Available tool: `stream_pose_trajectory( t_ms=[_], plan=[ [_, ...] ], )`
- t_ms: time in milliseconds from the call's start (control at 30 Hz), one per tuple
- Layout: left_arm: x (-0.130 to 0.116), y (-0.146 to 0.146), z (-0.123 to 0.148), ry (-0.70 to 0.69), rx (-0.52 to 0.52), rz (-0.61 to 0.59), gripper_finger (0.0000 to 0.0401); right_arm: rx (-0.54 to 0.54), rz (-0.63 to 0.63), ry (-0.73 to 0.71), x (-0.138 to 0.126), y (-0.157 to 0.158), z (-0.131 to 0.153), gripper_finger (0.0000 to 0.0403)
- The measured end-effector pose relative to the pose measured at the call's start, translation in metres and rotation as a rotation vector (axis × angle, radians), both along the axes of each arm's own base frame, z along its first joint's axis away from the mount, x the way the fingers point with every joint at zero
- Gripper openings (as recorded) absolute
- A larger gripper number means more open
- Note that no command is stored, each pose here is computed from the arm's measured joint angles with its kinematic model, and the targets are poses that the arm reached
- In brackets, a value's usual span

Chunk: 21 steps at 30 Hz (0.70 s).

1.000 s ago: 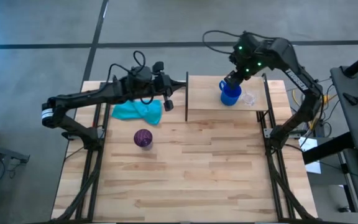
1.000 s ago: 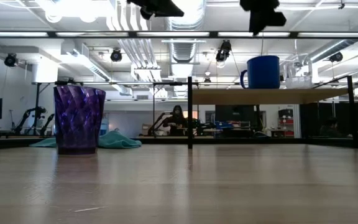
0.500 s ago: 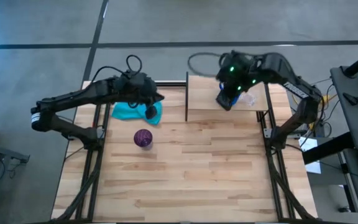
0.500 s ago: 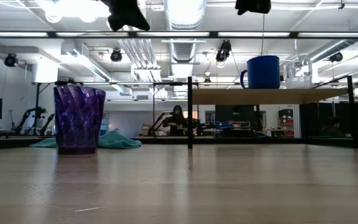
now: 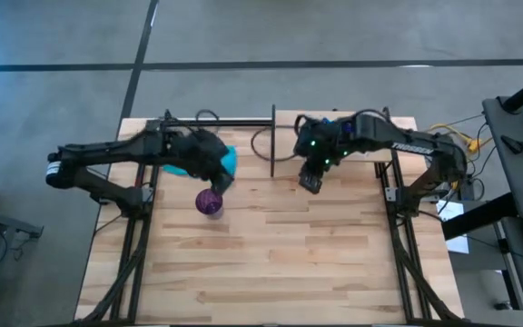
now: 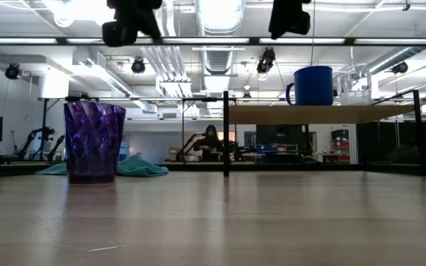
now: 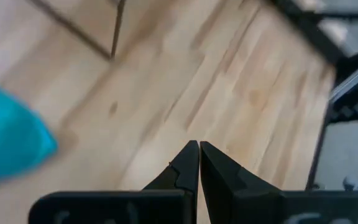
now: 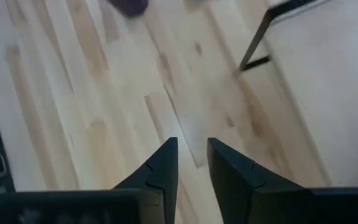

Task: Stack small to large cups/mugs on shelf
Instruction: Put the purple cup into the shelf

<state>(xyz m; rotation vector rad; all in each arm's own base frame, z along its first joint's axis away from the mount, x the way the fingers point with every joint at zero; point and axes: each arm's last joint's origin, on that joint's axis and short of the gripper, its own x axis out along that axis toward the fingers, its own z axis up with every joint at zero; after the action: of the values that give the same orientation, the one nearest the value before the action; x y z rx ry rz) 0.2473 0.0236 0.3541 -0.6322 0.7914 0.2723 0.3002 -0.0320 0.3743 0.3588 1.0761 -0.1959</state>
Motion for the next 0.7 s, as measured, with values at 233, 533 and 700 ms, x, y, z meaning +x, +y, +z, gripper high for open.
stream_pose_trajectory(
  t_ms=[233, 533, 700],
  plan=[
    [0.017, -0.023, -0.034, 0.246, -0.107, 0.044, 0.0000, 0.038, -0.014, 0.089, 0.004, 0.015, -0.036, 0.0075],
    [0.029, -0.030, -0.057, 0.394, -0.118, 0.101, 0.0000, 0.053, 0.005, 0.176, 0.002, 0.033, -0.063, 0.0087],
    [0.025, -0.030, -0.062, 0.469, -0.118, 0.133, 0.0000, 0.051, 0.030, 0.199, 0.000, 0.041, -0.069, 0.0089]
  ],
)
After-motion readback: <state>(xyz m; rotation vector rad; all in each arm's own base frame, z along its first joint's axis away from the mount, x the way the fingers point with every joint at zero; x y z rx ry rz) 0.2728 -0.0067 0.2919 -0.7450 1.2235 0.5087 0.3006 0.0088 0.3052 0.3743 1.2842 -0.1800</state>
